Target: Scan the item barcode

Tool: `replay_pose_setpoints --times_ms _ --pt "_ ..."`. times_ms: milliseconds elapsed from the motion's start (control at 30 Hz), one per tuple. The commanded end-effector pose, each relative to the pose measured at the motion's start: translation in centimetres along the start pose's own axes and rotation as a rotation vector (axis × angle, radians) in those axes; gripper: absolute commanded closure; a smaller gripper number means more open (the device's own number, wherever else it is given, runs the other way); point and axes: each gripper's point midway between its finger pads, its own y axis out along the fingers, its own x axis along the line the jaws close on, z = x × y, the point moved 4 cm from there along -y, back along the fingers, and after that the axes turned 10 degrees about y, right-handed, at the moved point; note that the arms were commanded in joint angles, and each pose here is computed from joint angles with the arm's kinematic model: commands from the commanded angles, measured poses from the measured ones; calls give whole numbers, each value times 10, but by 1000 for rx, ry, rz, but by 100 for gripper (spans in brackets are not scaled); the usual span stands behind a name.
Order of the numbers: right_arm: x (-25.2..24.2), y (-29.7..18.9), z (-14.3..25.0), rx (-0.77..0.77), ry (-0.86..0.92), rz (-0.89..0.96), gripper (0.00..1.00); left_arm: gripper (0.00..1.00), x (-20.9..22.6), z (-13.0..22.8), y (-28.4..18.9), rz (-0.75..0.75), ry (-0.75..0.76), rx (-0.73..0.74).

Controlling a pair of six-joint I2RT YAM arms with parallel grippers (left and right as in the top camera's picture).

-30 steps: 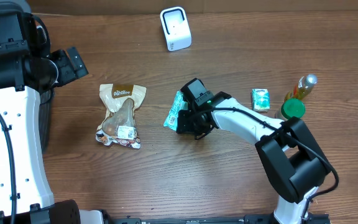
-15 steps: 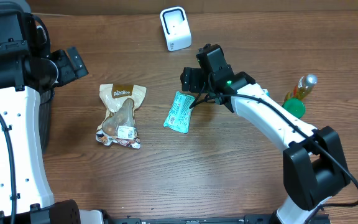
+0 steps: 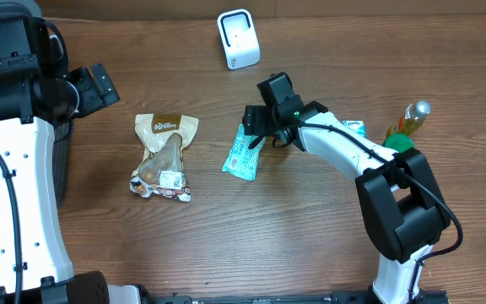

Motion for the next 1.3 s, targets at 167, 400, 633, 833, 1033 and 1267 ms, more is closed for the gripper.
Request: replay_pose_setpoints --times_ms 167,400,633,833,1033,1267 --pt "0 3 13 67 -8 -16 48 0 -1 -1 -1 2 14 -5" --pt "-5 3 20 99 -57 7 51 1 -1 -1 -1 2 14 -6" --pt "-5 3 19 97 -57 6 55 0 -1 -1 -1 2 14 -5" --pt "-2 4 14 74 -57 -10 34 0 -1 -1 -1 2 14 -5" --pt "-1 4 12 64 -58 -14 38 0 -1 -1 -1 2 14 -5" --pt "2 4 10 50 -59 -25 38 0 -1 -1 -1 2 14 -5"
